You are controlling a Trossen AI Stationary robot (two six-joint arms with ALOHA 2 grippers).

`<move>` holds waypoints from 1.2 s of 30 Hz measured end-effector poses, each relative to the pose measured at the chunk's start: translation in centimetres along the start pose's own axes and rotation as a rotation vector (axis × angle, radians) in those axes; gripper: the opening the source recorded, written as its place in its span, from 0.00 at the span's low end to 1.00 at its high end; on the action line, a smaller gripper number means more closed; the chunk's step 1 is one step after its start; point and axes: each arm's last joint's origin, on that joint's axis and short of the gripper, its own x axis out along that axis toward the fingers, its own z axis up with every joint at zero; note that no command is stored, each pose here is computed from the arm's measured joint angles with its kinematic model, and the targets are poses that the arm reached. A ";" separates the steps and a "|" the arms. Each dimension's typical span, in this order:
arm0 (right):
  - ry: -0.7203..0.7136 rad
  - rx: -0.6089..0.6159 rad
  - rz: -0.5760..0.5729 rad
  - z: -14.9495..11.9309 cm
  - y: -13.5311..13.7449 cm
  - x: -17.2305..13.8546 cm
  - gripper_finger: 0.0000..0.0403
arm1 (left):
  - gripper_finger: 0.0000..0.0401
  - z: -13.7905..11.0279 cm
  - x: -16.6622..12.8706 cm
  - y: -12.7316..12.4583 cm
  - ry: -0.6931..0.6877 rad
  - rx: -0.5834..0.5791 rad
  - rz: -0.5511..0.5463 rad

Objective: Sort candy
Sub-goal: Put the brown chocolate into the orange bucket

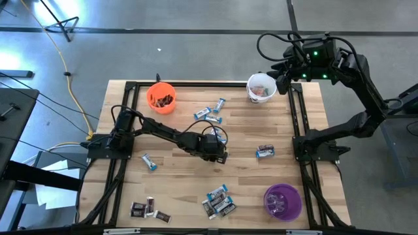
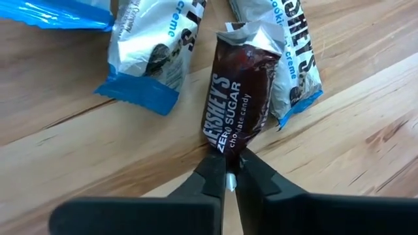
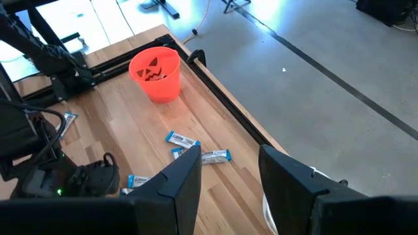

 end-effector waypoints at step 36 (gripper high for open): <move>0.000 0.000 0.000 0.0 0.0 0.0 0.37 | 0.00 0.7 -15.3 -1.7 -0.328 0.136 -0.214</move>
